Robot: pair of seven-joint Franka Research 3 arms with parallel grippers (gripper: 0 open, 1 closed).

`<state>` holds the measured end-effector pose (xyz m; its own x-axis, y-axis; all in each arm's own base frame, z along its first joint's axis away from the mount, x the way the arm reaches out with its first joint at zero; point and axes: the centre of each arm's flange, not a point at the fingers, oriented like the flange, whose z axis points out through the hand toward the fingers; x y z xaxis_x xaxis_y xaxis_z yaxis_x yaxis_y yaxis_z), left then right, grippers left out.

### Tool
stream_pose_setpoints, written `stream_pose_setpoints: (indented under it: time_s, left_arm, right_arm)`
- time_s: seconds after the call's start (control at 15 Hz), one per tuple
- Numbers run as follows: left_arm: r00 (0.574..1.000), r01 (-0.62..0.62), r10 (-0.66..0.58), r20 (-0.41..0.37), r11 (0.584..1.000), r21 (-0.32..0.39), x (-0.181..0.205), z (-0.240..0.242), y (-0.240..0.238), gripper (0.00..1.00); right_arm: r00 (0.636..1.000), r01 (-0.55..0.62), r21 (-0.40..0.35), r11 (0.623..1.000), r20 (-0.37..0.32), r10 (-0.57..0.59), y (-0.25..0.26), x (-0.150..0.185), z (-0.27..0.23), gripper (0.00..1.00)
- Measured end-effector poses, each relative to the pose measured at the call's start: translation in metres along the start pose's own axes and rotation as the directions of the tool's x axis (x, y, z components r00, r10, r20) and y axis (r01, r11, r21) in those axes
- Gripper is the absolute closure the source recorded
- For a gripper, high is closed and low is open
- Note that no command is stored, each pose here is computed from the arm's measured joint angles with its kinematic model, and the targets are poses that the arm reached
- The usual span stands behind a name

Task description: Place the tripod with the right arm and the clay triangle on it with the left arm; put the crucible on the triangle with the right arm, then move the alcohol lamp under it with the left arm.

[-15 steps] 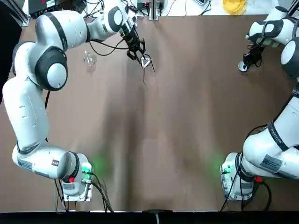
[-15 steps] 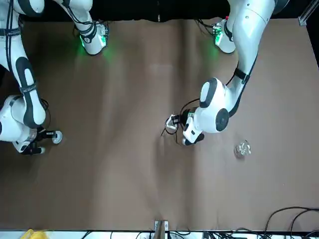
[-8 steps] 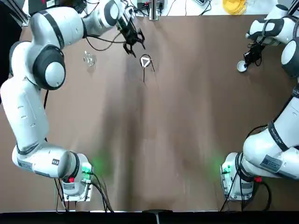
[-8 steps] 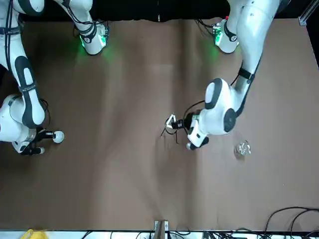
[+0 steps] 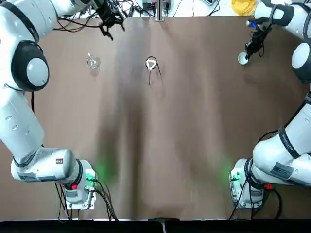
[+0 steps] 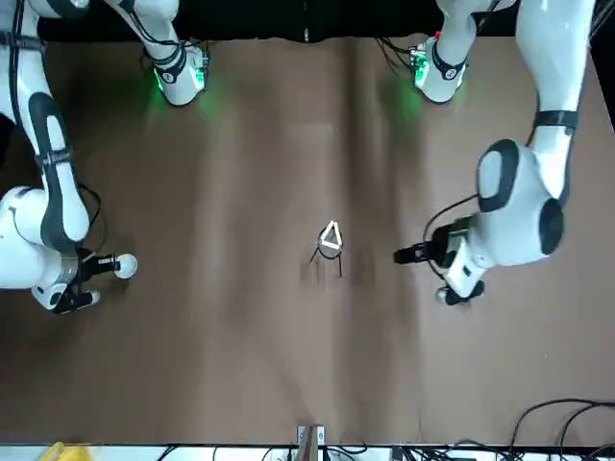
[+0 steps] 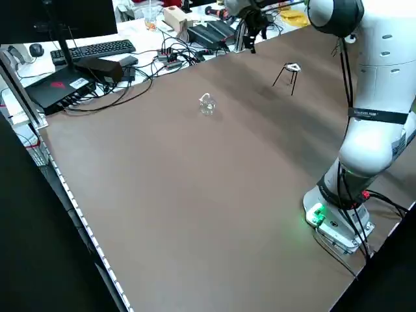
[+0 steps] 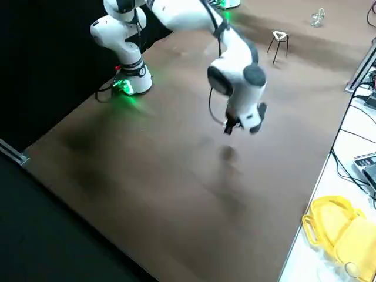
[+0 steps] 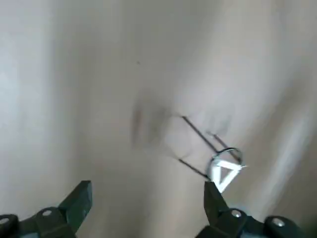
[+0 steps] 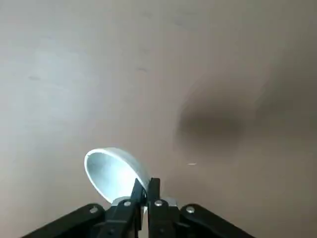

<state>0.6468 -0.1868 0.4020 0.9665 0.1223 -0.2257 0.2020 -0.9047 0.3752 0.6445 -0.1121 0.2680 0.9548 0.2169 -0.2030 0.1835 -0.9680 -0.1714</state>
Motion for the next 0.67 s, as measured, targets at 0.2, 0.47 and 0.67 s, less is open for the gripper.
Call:
stream_pose_setpoints:
  time_s: [0.2,0.47,0.67]
  left_arm:
    - [0.992,-0.124,0.124,0.030,0.992,0.014,0.014,-0.020,-0.053,0.00]
    - [0.960,-0.278,0.278,0.015,0.960,-0.009,0.031,-0.054,-0.131,0.00]
    - [0.912,-0.409,0.409,-0.026,0.912,-0.016,0.040,-0.079,-0.196,0.00]
  right_arm:
    - [1.000,-0.007,0.018,1.000,0.005,0.007,-0.064,0.005,-0.037,0.93]
    - [0.994,-0.110,0.044,0.993,0.010,0.109,-0.192,0.015,-0.065,0.93]
    - [0.960,-0.280,0.075,0.957,0.020,0.279,-0.336,0.009,-0.073,0.93]
